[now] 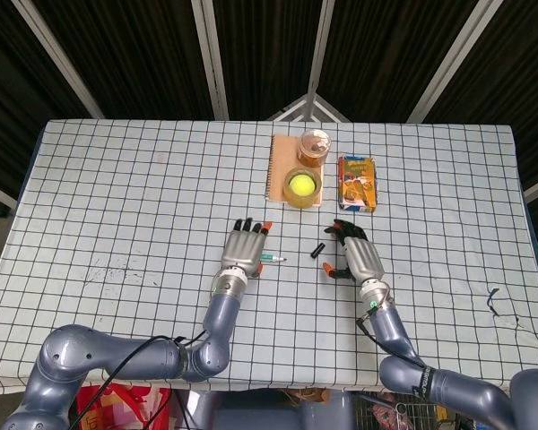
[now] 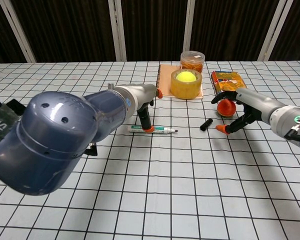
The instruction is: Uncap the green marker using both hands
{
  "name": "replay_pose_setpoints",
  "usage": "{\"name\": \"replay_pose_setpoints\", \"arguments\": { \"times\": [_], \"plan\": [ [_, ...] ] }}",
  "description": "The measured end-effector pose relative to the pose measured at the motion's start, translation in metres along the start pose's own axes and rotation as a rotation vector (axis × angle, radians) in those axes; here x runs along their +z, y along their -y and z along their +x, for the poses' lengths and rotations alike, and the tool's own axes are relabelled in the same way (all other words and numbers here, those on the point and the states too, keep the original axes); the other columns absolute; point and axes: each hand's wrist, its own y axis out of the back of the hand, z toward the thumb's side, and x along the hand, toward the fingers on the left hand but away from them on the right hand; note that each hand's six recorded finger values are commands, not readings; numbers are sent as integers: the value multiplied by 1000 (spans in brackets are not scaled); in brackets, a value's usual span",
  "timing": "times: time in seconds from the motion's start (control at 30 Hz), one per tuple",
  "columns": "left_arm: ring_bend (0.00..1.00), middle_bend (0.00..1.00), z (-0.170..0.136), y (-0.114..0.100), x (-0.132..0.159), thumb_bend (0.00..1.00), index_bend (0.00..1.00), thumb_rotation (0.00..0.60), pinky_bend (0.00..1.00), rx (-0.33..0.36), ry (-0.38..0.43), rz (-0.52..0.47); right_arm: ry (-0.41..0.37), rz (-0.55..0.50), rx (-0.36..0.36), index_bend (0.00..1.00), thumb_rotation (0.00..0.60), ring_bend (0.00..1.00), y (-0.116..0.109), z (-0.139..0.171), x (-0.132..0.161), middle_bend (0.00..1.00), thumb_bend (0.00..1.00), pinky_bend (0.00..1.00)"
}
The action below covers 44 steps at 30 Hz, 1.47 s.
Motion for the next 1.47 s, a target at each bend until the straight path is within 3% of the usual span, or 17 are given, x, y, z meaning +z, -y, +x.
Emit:
{"name": "replay_pose_setpoints", "arguments": {
  "times": [0.23, 0.43, 0.6, 0.8, 0.93, 1.17, 1.47],
  "plan": [
    [0, 99, -10, -22, -5, 478, 35, 600, 0, 55, 13, -23, 5, -3, -33, 179, 600, 49, -16, 9, -5, 77, 369, 21],
    [0, 81, -28, -53, -29, 478, 22, 600, 0, 104, -4, -33, 13, 13, -130, 186, 600, 49, -51, 28, -26, 77, 370, 21],
    [0, 66, -59, -83, -72, 477, 43, 600, 0, 143, -41, -63, 50, 64, -250, 216, 600, 49, -90, 52, -62, 77, 370, 21],
    [0, 33, -121, -98, -171, 477, 54, 600, 0, 197, -164, -50, 101, 264, -352, 215, 600, 49, -125, 84, -114, 77, 369, 21],
    [0, 2, -160, -94, -222, 477, 54, 600, 0, 246, -216, -61, 156, 319, -380, 215, 600, 49, -142, 108, -144, 78, 370, 21],
    [0, 0, -226, -52, -293, 478, 54, 600, 0, 234, -292, -128, 207, 309, -406, 216, 600, 11, -156, 129, -167, 75, 369, 13],
    [0, 0, -249, -37, -336, 479, 60, 600, 0, 288, -306, -191, 158, 332, -407, 215, 600, 10, -160, 142, -158, 74, 367, 13]
  ]
}}
